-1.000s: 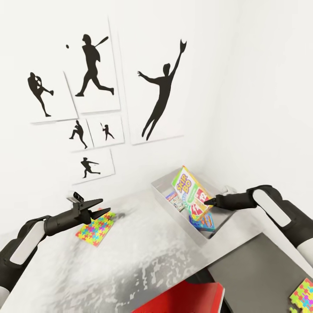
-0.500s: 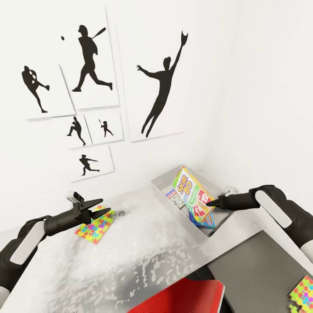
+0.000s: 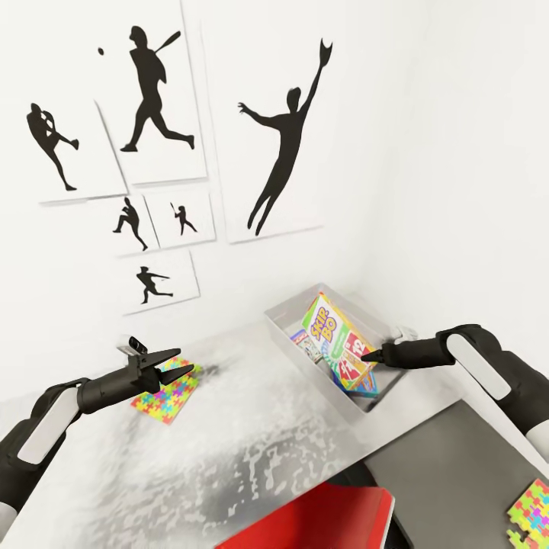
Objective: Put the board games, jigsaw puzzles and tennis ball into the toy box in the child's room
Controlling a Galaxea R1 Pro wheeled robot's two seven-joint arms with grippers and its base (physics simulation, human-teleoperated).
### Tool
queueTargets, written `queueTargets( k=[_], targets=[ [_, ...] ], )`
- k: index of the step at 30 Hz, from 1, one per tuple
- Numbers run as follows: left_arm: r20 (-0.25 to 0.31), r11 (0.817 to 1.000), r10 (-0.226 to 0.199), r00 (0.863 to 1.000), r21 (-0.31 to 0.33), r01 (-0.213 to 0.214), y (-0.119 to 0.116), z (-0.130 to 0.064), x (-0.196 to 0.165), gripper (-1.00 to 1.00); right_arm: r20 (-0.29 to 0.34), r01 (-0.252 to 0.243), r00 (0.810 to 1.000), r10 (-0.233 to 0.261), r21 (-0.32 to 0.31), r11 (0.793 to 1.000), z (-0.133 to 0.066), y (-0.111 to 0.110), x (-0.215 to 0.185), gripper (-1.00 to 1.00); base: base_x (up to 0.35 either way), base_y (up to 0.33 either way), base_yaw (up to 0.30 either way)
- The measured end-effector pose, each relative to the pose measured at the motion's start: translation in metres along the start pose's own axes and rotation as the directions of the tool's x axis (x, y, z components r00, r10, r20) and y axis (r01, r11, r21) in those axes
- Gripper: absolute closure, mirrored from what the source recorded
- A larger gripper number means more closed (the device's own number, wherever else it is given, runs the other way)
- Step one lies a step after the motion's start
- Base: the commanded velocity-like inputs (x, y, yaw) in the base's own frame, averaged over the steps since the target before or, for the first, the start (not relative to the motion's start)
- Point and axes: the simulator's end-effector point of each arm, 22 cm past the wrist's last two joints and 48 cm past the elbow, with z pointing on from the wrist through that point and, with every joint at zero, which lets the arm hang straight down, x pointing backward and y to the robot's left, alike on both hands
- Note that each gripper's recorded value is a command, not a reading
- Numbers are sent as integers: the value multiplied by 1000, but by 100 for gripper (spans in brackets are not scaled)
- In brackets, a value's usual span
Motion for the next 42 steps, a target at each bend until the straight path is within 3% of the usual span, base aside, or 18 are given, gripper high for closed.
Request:
queueTargets(
  k=[14, 39, 40, 42],
  targets=[
    [-1, 1000, -20, 1000, -8, 20, 11, 0, 2, -100, -17, -21, 1000, 21, 12, 1000, 8, -13, 6, 100, 0, 0, 0],
    [-1, 1000, -21, 1000, -9, 21, 12, 0, 2, -100, -9, -20, 1000, 20, 10, 1000, 6, -12, 1, 100, 0, 0, 0],
    [0, 1000, -21, 1000, -9, 21, 12, 0, 2, -100, -7, -19, 1000, 19, 10, 1000, 5, -12, 0, -100, 0, 0, 0],
    [0, 1000, -21, 1000, -9, 21, 12, 0, 2, -100, -5, -18, 1000, 18, 10, 1000, 5, -12, -1, -100, 0, 0, 0]
  ],
)
